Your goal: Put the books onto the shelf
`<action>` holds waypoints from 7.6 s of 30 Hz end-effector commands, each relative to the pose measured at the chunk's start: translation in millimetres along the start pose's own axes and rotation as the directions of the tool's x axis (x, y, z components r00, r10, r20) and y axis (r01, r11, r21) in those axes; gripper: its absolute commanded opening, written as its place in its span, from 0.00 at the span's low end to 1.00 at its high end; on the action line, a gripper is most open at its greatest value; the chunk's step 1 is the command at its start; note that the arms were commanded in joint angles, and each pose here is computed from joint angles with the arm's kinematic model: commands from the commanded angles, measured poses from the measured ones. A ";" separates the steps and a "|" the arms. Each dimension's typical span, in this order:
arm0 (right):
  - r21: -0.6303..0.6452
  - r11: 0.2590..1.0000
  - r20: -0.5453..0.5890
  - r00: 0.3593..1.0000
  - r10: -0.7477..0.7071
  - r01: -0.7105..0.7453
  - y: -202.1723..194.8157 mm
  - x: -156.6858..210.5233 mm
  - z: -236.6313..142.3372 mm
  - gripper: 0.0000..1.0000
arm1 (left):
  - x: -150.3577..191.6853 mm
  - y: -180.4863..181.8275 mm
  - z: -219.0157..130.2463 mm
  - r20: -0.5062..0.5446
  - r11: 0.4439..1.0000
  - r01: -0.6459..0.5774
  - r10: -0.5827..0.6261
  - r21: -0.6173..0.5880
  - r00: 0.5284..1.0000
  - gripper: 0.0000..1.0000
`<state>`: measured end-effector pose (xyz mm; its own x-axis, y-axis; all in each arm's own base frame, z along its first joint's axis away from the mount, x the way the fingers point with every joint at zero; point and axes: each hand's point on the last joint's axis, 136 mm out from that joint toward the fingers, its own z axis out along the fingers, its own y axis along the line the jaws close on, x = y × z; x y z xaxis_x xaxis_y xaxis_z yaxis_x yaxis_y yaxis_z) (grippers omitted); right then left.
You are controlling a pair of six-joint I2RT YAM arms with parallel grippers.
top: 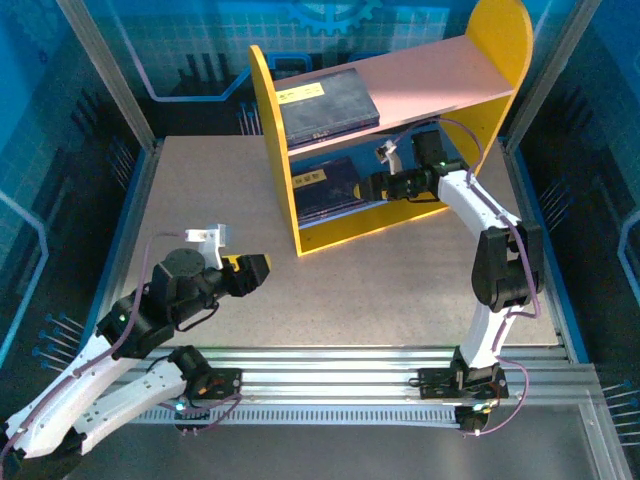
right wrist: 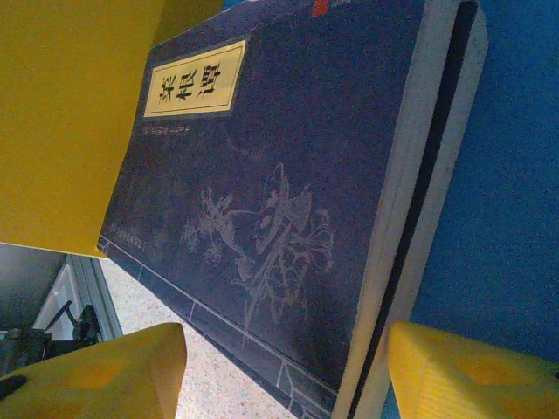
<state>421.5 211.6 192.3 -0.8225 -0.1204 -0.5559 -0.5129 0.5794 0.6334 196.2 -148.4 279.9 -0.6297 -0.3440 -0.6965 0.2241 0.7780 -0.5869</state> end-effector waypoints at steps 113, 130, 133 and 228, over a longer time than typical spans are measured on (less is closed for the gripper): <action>-0.022 0.999 0.009 0.999 -0.033 0.033 19.4 2.8 -8.0 0.67 | -8.6 -5.7 -10.0 0.025 1.000 -0.017 0.016 0.020 1.000 0.65; -0.028 0.999 0.001 0.999 -0.041 0.041 23.9 8.8 -7.7 0.67 | -8.0 -4.7 -10.3 0.025 1.000 -0.015 0.015 0.018 1.000 0.65; -0.027 0.999 0.003 0.999 -0.043 0.044 25.1 9.2 -8.9 0.67 | -7.7 -4.1 -10.1 0.025 1.000 -0.014 0.013 0.016 1.000 0.65; 0.796 0.589 0.443 0.800 -0.406 -0.142 -146.7 101.6 -164.1 1.00 | -60.5 268.2 110.4 0.316 0.802 -0.151 0.391 -0.578 0.864 0.99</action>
<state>367.1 -11.6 121.4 -0.4111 0.0404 -0.9107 0.0031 0.9991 0.0429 366.7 21.3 102.1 -0.2840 -0.1806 -0.9417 -0.1746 0.9754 -0.1345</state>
